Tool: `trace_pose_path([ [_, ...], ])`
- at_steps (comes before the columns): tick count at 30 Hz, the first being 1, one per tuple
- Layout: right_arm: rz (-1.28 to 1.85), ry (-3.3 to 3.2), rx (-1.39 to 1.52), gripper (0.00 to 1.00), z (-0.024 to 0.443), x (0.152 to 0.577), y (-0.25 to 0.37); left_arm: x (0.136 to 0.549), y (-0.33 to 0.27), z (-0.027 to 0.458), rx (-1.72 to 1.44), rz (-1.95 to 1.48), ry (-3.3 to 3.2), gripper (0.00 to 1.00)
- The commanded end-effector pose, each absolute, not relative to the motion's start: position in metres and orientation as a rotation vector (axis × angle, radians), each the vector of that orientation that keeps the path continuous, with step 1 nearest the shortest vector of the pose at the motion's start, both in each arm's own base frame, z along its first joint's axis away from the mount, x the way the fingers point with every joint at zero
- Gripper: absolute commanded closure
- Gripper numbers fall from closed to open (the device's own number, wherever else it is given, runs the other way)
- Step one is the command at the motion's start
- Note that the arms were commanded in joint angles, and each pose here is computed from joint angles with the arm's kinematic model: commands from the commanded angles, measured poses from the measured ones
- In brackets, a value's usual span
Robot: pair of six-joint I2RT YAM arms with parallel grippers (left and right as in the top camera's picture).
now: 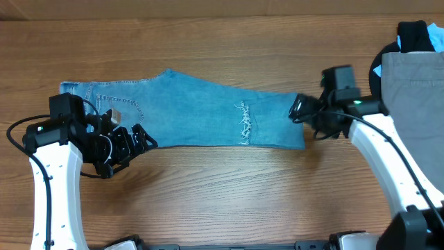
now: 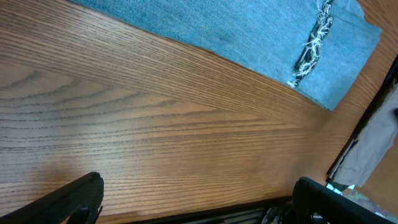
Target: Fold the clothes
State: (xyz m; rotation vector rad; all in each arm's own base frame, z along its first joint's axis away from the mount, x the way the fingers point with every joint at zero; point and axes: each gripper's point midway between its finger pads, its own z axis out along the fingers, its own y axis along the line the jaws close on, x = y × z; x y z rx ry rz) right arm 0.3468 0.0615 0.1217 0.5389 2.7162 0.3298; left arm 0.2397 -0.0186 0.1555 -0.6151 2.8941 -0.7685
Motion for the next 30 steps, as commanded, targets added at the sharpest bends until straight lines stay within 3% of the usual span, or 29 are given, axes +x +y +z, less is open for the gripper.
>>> trace_pose_path([
  [1,0.24,2.686,0.537,0.04,0.12,0.356,0.038,0.239,-0.019,0.153,-0.619,-0.774,2.903,0.0],
  [5,0.256,2.75,0.482,0.0,0.087,0.36,0.034,0.239,-0.019,0.153,-0.62,-0.774,2.904,0.0],
  [15,0.547,2.937,0.252,0.04,0.008,0.359,0.074,0.239,-0.019,0.153,-0.619,-0.774,2.903,0.0],
  [18,0.595,2.961,0.258,0.18,-0.002,0.357,0.079,0.239,-0.019,0.153,-0.619,-0.774,2.903,0.0],
  [19,0.605,2.972,0.262,0.32,-0.005,0.355,0.08,0.24,-0.019,0.153,-0.619,-0.773,2.902,0.0],
  [21,0.604,2.996,0.271,0.46,-0.012,0.351,0.08,0.241,-0.019,0.153,-0.614,-0.771,2.895,0.0],
  [23,0.602,3.005,0.278,0.85,-0.015,0.349,0.08,0.242,-0.019,0.153,-0.613,-0.77,2.894,0.0],
  [24,0.6,3.005,0.301,0.96,-0.015,0.35,0.079,0.242,-0.019,0.153,-0.613,-0.77,2.894,0.0],
  [30,0.451,2.973,0.506,0.96,-0.002,0.354,0.046,0.241,-0.019,0.153,-0.614,-0.77,2.896,0.0],
])
